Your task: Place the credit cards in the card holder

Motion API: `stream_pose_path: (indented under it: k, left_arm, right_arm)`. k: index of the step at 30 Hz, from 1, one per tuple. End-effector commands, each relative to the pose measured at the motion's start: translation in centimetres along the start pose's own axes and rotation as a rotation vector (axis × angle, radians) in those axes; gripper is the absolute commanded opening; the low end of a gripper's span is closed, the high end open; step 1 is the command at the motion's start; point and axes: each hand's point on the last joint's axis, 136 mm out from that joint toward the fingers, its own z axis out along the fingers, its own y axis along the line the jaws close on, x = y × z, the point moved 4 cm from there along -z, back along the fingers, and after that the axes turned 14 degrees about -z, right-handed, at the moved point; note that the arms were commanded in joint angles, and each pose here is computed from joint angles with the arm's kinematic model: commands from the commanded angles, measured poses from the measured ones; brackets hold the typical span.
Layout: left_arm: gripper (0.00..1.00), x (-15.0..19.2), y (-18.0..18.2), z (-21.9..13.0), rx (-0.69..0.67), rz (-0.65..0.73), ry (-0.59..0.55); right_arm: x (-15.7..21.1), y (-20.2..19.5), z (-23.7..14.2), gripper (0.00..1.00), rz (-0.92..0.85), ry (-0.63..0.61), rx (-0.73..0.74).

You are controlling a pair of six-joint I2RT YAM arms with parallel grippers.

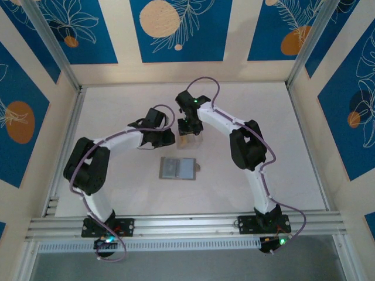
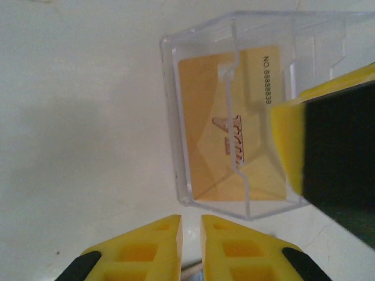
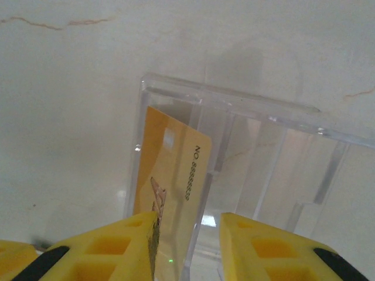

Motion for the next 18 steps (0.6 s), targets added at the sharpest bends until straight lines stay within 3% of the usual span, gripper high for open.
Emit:
stream_pose_path:
  k: [1,9,18]
  left_arm:
    - [0.15,-0.6,-0.4,0.1,0.017,-0.021,0.006]
    - [0.15,-0.5,-0.3,0.3,0.015,-0.024,0.008]
    - [0.14,-0.9,0.4,-0.3,0.001,-0.06,-0.027]
  right_arm:
    - [0.1,0.1,0.7,0.34,0.017,0.024,0.009]
    - [0.2,0.5,1.7,0.34,0.01,0.036,-0.004]
    - [1.3,0.2,2.7,0.33,-0.007,0.056,0.081]
